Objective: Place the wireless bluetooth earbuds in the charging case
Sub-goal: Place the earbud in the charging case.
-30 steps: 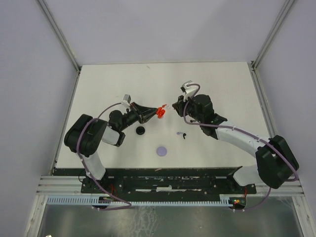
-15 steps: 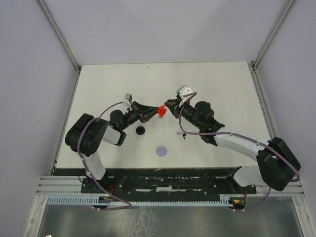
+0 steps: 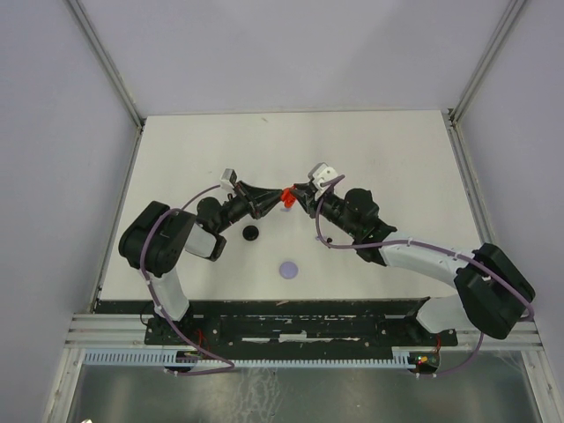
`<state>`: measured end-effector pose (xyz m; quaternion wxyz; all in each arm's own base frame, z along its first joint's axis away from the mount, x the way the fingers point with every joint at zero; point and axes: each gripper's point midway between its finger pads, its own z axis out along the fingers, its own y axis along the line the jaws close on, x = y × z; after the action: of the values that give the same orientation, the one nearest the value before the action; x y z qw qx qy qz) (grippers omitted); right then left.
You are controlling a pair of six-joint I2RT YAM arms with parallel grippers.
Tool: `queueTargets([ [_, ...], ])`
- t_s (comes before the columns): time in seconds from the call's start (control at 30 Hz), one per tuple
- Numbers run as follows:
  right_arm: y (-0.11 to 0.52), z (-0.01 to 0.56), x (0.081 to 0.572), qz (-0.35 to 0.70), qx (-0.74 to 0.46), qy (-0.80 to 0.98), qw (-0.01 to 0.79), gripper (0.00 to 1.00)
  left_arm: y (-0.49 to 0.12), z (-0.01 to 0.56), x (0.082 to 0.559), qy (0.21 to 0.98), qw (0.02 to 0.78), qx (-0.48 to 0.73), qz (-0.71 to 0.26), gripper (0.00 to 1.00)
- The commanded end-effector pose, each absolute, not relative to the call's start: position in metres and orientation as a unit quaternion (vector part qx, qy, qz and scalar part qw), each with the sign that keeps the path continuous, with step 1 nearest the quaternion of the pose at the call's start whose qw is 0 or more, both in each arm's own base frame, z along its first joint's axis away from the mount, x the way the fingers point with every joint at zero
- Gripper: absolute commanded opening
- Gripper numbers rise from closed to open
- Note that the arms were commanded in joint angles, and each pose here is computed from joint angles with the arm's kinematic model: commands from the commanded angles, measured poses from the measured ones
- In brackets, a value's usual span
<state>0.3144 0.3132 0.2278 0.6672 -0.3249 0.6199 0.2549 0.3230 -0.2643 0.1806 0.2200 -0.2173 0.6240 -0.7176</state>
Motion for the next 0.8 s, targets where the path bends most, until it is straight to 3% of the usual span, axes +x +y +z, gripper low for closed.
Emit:
queueTargets([
  [0.0,0.315,0.236,0.316,0.251,-0.324,0.602,0.686,0.02,-0.265,0.209,0.319,0.589,0.228,-0.197,-0.749,0.03],
  [0.77,0.314,0.225,0.319,0.243,-0.322,0.610,0.681,0.02,-0.264,0.221,0.313,0.581,0.225,-0.188,-0.759,0.03],
])
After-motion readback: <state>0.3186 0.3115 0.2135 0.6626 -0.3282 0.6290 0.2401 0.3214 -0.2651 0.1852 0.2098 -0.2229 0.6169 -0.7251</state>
